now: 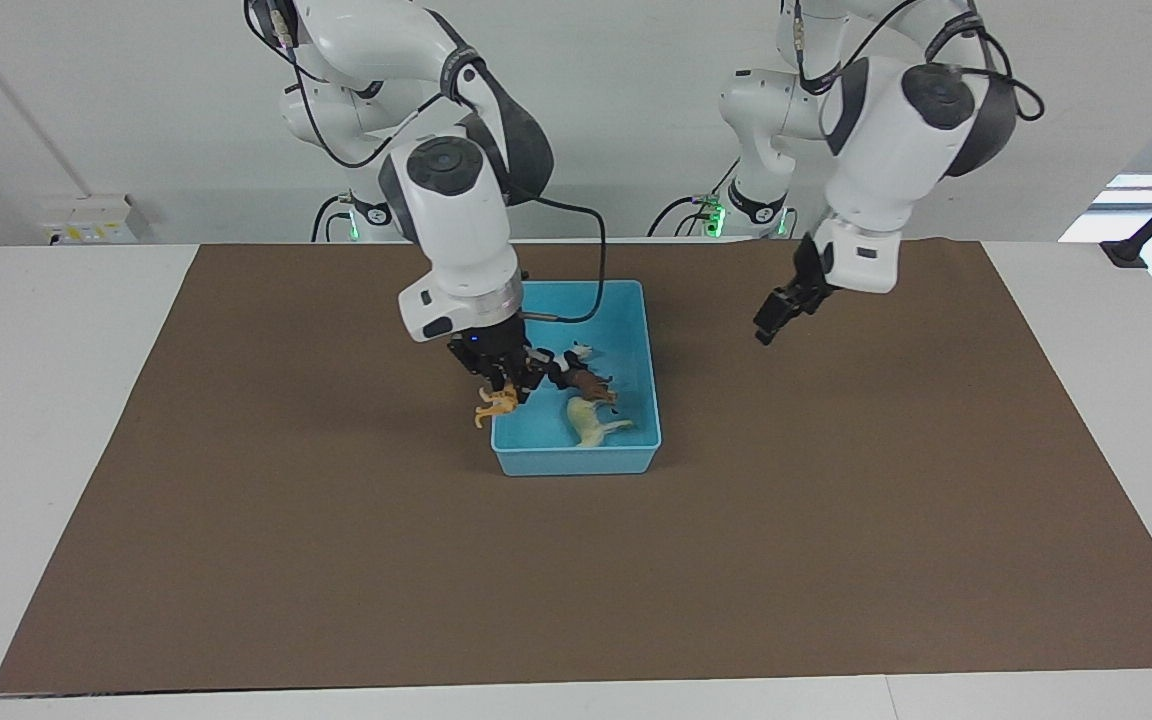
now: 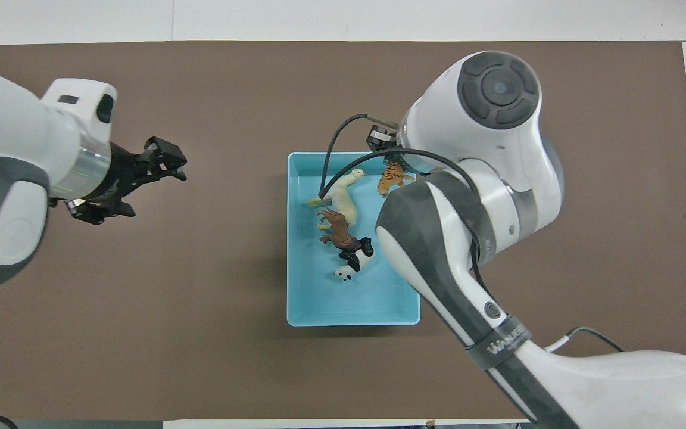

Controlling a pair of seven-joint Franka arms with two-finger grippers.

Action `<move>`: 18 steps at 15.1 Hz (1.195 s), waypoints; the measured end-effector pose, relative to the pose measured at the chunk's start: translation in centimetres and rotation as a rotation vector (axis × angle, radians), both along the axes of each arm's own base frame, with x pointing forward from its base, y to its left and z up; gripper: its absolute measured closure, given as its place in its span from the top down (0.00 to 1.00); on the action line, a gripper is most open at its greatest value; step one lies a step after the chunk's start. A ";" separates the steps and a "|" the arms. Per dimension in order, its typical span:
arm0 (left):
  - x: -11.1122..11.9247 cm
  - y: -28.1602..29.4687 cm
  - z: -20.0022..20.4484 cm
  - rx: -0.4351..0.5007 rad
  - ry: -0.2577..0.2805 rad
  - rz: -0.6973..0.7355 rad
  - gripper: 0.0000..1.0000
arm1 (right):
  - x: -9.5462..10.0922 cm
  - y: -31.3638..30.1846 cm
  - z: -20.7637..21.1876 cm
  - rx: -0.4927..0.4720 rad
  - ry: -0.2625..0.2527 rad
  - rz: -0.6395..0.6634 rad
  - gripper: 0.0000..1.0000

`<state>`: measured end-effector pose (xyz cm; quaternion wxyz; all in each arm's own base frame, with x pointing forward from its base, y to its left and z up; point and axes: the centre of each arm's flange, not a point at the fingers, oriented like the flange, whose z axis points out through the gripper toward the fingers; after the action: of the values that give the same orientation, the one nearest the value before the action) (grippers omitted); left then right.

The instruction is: Put all toys into storage box

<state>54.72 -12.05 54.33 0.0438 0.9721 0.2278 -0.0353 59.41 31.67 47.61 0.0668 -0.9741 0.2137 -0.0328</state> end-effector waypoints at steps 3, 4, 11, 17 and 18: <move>0.5 7.5 0.6 0.011 0.010 -0.156 1.00 | -2.1 4.1 -0.7 0.006 0.007 0.005 0.33; 0.5 9.9 1.0 0.007 0.013 -0.206 1.00 | -2.5 5.2 -1.4 0.006 0.010 0.008 0.33; -0.4 12.0 3.5 0.056 0.066 -0.386 1.00 | -0.7 5.9 -7.5 -0.021 -0.012 -0.010 0.33; -0.2 12.5 5.5 0.058 0.040 -0.439 1.00 | 0.8 2.8 -8.8 -0.034 -0.028 -0.009 0.37; -0.2 12.5 5.4 0.057 0.041 -0.446 1.00 | 0.6 3.0 -8.8 -0.034 -0.024 -0.006 0.37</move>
<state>54.51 0.42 59.73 0.0029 0.9983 0.0088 -0.0572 60.05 34.63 38.78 0.0525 -0.9739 0.2154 -0.0485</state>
